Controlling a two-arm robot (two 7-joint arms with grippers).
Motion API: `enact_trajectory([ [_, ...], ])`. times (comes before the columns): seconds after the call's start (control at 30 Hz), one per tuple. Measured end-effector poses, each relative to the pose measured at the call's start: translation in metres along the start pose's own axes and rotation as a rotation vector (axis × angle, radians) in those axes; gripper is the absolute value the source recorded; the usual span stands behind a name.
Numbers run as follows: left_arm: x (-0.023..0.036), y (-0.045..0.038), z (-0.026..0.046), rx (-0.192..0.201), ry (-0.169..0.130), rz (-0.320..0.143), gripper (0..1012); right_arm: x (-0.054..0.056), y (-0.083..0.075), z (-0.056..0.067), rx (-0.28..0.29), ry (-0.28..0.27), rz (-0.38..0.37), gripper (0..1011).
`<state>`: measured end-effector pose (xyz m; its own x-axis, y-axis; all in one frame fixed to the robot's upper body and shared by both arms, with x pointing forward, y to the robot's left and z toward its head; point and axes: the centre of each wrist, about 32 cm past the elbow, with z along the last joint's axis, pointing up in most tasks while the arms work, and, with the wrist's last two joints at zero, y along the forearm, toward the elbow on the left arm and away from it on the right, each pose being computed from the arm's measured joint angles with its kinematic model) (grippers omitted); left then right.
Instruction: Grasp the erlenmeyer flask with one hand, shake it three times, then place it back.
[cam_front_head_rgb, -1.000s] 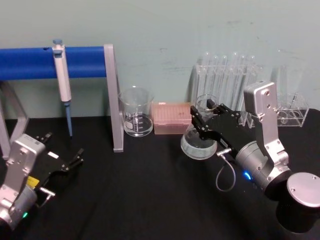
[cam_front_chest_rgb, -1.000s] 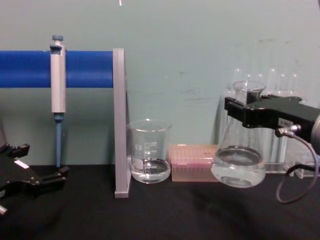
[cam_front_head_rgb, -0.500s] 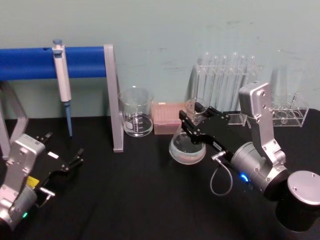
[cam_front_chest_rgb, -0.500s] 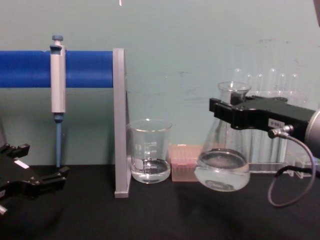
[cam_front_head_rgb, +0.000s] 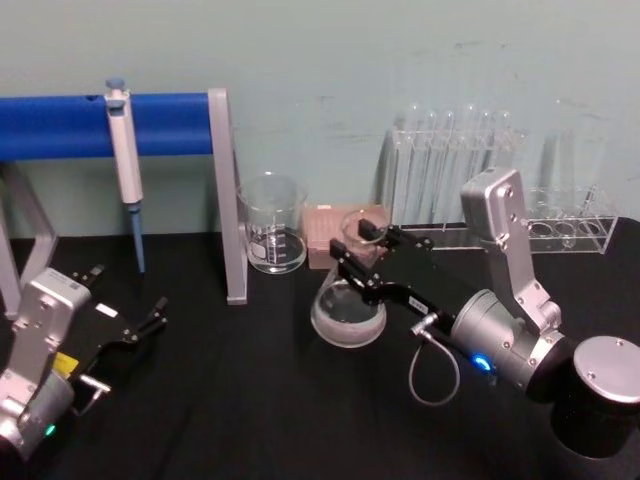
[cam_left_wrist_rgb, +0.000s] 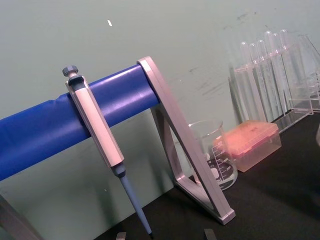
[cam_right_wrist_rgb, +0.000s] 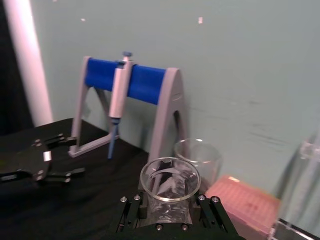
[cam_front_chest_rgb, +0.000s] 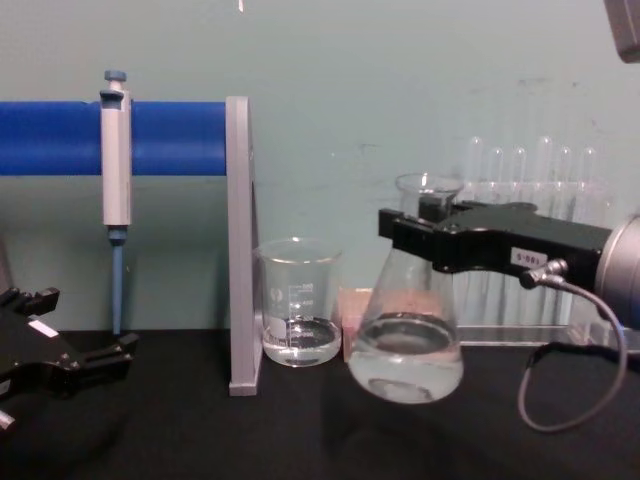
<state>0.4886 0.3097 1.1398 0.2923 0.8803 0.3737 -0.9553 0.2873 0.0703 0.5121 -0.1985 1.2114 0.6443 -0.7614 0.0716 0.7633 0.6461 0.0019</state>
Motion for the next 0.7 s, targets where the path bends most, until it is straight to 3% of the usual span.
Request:
enact_trajectory([
  [0.27, 0.0000, 0.0000, 0.0000, 0.000, 0.000, 0.000, 1001, 0.0007, 0.0001, -0.0003, -0.012, -0.002, 0.061, 457],
  [0.7, 0.0000, 0.0000, 0.0000, 0.000, 0.000, 0.000, 1001, 0.0024, -0.0004, -0.0090, -0.025, -0.008, 0.074, 456],
])
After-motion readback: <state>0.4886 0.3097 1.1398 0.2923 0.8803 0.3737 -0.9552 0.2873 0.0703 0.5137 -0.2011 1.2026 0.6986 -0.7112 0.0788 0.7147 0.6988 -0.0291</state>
